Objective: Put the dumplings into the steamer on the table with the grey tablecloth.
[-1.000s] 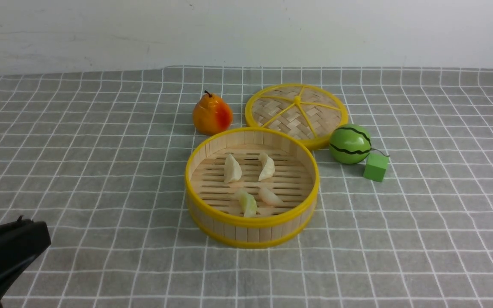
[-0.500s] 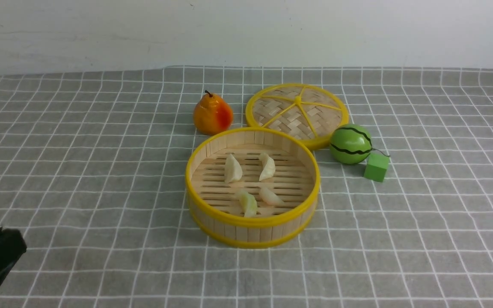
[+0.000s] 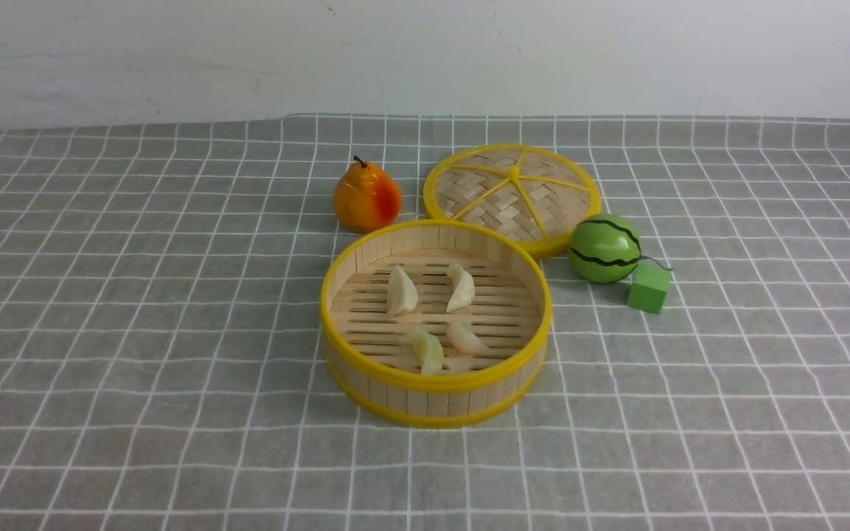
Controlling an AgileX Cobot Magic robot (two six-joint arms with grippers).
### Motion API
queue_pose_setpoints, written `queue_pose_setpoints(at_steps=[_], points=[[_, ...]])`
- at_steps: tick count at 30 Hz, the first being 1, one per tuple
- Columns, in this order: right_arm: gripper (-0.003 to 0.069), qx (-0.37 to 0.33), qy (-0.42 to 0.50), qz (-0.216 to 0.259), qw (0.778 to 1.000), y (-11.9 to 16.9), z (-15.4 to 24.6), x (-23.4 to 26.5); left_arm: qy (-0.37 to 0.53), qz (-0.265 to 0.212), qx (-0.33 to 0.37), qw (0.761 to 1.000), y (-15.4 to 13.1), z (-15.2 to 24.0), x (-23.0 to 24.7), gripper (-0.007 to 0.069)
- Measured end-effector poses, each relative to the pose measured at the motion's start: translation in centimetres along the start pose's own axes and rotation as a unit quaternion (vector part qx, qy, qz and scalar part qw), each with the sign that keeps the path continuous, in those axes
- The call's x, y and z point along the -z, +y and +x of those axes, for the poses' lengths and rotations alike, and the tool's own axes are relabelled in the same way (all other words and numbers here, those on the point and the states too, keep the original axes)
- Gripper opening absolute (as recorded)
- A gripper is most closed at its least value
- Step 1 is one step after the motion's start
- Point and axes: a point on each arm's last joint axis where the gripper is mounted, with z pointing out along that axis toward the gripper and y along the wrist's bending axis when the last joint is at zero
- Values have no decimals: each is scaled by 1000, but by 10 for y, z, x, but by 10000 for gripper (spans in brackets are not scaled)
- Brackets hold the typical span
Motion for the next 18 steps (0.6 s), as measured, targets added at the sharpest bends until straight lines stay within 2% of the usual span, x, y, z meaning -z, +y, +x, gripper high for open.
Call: queue_pose_setpoints(at_steps=[9, 18], points=[[34, 0, 0, 0, 1000, 0, 0, 0, 84, -22, 0, 996, 4, 16, 1, -14], [44, -1, 0, 0, 1000, 0, 0, 0, 87, -23, 1, 996, 4, 17, 1, -14]])
